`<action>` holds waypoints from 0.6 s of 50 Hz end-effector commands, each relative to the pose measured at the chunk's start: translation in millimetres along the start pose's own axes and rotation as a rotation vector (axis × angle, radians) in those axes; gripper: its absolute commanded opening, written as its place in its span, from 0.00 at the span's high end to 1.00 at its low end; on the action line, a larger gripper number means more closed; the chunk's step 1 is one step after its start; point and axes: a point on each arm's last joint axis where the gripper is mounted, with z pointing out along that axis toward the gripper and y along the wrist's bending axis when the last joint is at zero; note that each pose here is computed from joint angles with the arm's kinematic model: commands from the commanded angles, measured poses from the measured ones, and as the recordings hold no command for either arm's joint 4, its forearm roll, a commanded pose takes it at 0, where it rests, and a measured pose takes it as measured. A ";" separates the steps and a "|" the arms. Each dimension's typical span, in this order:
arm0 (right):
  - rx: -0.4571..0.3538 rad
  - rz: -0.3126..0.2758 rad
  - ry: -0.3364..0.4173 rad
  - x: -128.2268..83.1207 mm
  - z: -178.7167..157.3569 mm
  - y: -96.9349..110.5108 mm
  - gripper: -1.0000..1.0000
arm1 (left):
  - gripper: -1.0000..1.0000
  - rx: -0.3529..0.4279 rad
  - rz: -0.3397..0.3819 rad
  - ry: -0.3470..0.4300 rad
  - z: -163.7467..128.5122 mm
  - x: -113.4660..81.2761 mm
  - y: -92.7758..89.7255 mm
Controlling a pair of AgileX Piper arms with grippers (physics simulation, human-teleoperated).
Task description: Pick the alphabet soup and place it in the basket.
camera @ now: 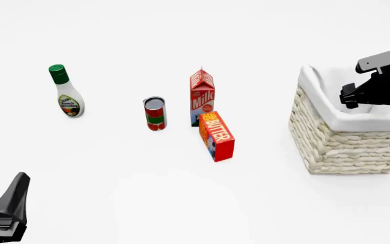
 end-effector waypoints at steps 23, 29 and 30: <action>0.011 0.004 -0.047 -12.3 -30.6 -1.9 0.00 | 0.00 0.000 0.000 0.000 0.0 0.0 0.0; 0.023 0.002 -0.068 -15.7 -48.1 -4.4 0.00 | 0.00 0.000 0.000 0.000 0.0 0.0 0.0; 0.025 0.002 -0.072 -16.4 -51.1 -4.8 0.00 | 0.00 0.000 0.000 0.000 0.0 0.0 0.0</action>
